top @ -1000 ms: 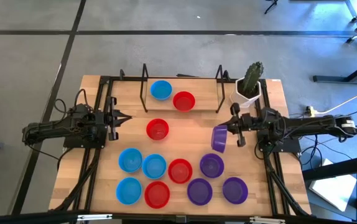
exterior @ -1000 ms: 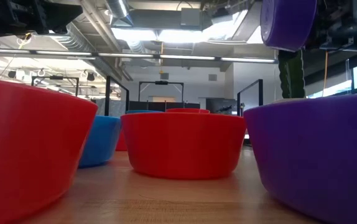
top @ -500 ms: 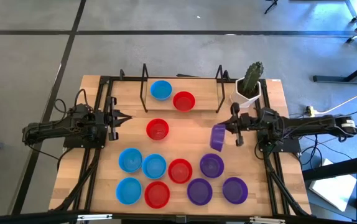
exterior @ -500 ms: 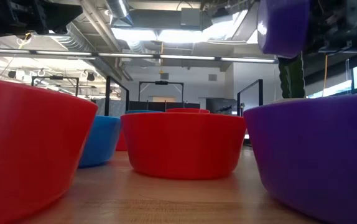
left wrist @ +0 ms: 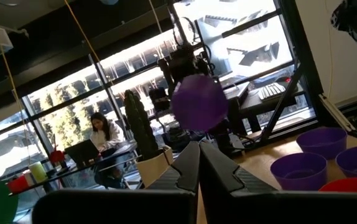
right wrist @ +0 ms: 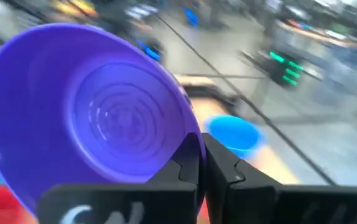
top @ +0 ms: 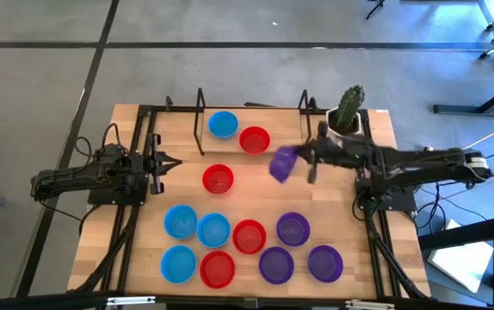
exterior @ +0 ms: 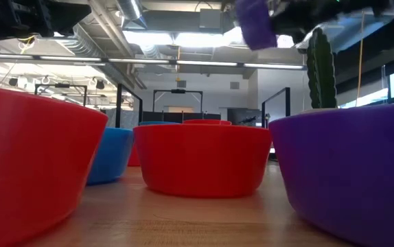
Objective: Pick & Place Mini bowls
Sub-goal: Put the purple bowl on the shelf
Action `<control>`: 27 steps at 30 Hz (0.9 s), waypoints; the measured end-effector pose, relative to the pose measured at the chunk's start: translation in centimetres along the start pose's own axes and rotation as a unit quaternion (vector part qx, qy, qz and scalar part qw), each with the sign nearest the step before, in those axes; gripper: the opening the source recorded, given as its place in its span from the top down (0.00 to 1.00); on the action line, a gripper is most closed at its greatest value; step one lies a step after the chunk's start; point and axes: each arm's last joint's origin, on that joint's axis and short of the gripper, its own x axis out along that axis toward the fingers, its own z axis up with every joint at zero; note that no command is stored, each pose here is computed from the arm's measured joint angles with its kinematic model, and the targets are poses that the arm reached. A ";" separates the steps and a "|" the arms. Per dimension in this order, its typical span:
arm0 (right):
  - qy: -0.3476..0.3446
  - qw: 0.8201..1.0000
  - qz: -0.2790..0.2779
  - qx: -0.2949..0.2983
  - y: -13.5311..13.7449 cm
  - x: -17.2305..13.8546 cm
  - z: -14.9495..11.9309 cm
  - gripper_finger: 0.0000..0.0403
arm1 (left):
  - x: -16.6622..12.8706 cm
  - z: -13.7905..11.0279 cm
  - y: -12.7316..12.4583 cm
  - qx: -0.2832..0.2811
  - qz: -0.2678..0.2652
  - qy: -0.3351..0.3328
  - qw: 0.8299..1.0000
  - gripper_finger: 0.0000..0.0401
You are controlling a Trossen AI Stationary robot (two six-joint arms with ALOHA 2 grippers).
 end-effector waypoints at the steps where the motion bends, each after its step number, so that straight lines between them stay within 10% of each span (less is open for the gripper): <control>1: 0.029 0.999 -0.025 -0.009 -0.2 0.5 1.1 0.99 | 0.0 0.0 0.0 0.000 0.000 0.000 1.000 0.99; 14: 0.280 0.942 -0.168 -0.072 -6.3 8.0 10.1 0.99 | 0.0 0.0 0.0 -0.022 -0.008 -0.003 1.000 0.99; 21: 0.404 0.889 -0.213 -0.040 -12.9 11.6 8.6 0.99 | 0.0 0.0 0.0 -0.022 -0.008 -0.003 1.000 0.99; 27: 0.440 0.881 -0.174 0.020 -16.9 14.3 6.0 0.99 | 0.0 0.0 0.0 -0.022 -0.008 -0.003 1.000 0.98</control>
